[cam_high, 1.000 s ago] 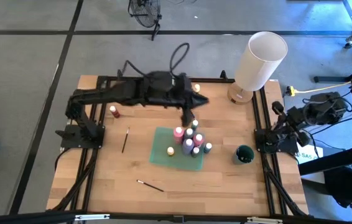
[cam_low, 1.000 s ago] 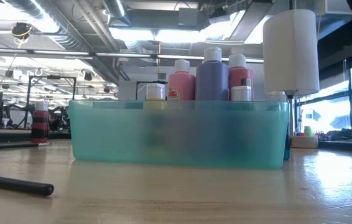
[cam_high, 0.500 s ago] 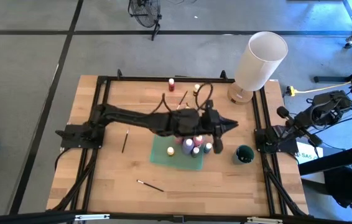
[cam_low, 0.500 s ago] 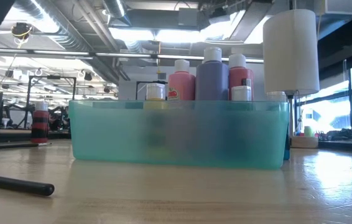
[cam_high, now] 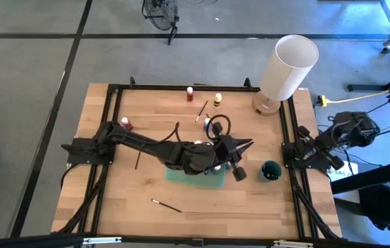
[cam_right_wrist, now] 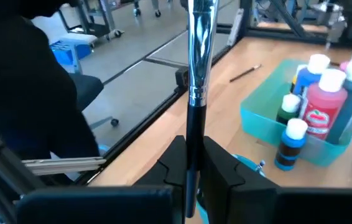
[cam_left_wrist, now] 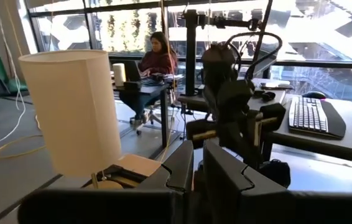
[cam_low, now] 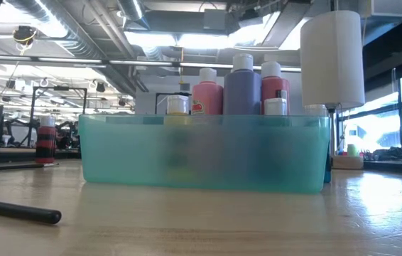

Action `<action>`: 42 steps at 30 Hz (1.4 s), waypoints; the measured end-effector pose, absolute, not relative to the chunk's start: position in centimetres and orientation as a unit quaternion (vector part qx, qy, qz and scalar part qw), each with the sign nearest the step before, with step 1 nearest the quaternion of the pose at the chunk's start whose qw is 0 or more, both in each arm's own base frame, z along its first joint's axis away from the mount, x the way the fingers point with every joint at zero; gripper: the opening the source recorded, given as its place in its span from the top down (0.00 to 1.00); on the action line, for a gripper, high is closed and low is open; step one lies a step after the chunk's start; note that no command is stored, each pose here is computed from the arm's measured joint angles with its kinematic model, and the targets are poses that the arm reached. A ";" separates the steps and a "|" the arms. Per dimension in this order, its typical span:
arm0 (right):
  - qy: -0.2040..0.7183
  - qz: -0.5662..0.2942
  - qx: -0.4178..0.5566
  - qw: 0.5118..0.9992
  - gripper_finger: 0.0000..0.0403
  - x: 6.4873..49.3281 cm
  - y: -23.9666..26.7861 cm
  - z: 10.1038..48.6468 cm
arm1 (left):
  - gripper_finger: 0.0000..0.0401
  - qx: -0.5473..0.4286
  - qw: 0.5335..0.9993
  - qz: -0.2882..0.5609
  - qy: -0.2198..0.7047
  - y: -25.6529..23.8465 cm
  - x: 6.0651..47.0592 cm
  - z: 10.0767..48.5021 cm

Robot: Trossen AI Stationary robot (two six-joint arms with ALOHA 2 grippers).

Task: Pick & Place Paint Supplies
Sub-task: Put the black eyeshadow brush into the green cup

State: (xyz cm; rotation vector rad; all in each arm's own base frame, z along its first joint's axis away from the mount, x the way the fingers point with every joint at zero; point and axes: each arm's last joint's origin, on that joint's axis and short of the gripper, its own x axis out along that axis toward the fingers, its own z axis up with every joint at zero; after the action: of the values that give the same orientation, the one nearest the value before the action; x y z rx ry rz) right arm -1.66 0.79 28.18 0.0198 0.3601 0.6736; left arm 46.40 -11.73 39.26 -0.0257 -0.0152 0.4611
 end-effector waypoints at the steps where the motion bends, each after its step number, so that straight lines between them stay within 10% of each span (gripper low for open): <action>1: 0.179 0.324 0.012 0.929 0.94 -1.5 0.8 28.0 | 0.92 -0.013 0.974 0.227 -0.008 -11.9 46.3 39.3; 42: 0.069 0.148 0.067 0.984 0.94 3.8 0.9 26.2 | 0.92 0.026 0.981 0.190 -0.004 -14.8 45.1 39.9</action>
State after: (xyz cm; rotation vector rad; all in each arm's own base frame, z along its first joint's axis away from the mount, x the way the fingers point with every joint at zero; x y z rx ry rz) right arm 3.84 0.93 26.17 0.1349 0.1381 0.2977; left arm 45.09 -14.77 39.93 0.0531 -0.0075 0.3820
